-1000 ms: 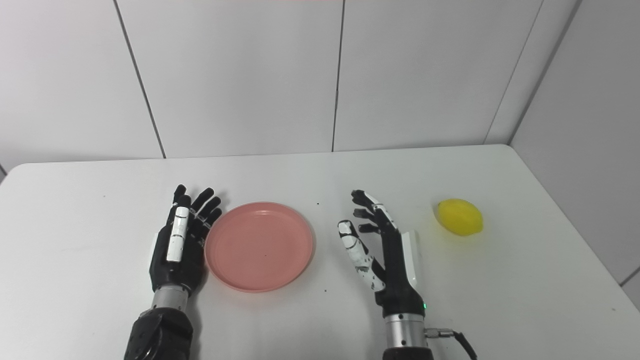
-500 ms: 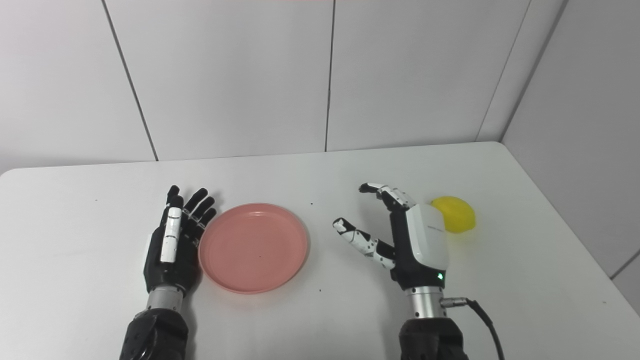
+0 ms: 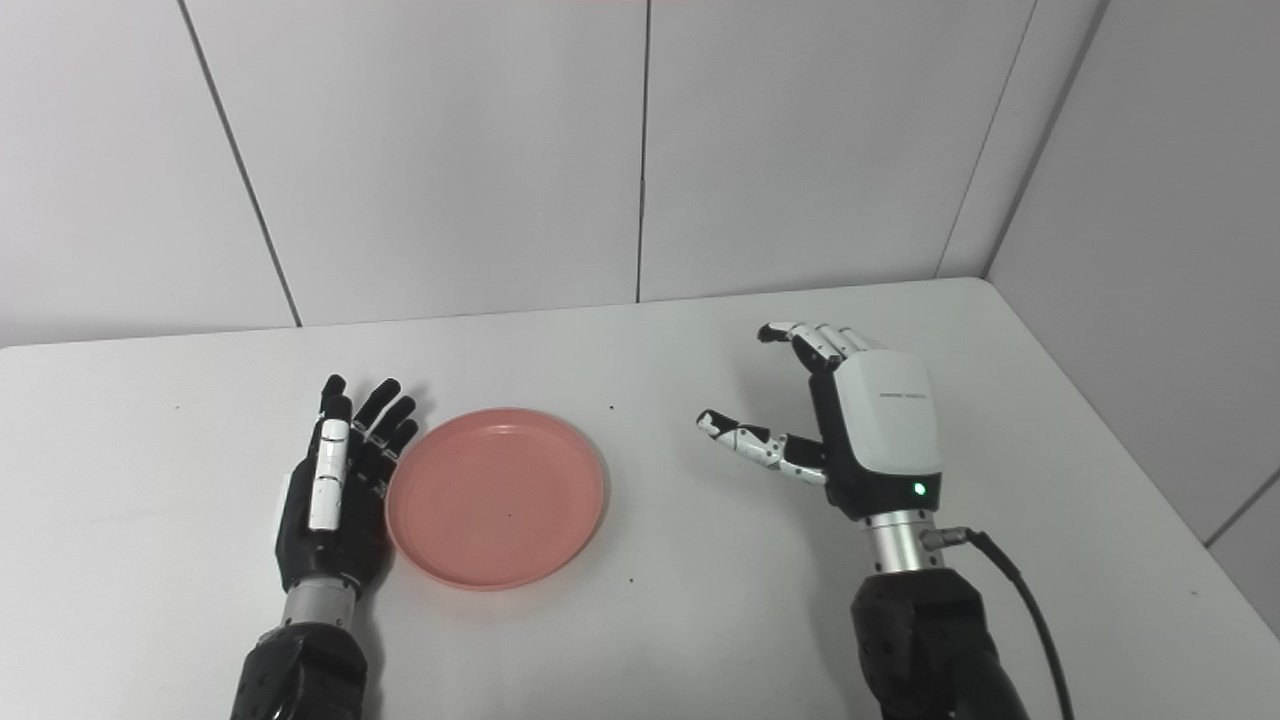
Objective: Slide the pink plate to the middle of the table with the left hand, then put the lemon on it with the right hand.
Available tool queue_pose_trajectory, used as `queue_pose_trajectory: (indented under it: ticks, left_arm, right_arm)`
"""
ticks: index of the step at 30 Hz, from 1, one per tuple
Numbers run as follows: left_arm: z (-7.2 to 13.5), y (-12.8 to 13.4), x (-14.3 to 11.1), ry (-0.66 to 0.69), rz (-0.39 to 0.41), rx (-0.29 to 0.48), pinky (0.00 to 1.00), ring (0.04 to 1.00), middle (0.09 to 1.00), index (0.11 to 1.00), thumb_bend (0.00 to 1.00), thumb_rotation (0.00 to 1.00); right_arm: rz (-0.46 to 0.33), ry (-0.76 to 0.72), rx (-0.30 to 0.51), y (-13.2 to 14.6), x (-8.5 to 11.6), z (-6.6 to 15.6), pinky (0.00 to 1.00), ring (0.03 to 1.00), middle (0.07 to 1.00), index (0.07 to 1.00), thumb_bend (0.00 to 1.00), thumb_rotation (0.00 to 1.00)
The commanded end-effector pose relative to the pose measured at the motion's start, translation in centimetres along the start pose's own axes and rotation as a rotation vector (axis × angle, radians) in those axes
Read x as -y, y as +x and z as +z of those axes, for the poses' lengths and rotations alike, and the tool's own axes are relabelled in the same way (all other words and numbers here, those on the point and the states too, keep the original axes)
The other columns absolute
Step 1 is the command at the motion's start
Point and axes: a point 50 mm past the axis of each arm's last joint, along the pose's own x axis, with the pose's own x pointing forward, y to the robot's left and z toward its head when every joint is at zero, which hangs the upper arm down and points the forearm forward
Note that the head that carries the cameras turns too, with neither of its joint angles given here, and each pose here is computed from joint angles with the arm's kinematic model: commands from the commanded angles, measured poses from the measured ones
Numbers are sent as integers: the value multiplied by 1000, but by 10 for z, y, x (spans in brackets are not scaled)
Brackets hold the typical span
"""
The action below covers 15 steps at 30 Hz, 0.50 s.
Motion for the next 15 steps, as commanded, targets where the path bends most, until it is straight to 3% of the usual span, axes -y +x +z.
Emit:
queue_pose_trajectory:
  ticks: [1, 12, 15]
  left_arm:
    - [-15, -6, -10, 3, 39, -79, 870, 817, 811, 1000, 734, 588]
    - [-14, -6, -10, -2, 27, -75, 883, 827, 827, 1000, 729, 581]
    - [-14, -6, -10, -2, 31, -75, 880, 823, 823, 1000, 737, 578]
  right_arm:
    - [-100, -46, 61, 17, 16, -4, 623, 669, 681, 652, 754, 882]
    - [-69, -188, -8, 31, 24, -39, 777, 748, 746, 678, 760, 903]
    - [-64, -204, -28, 36, 22, -47, 776, 748, 749, 678, 760, 892]
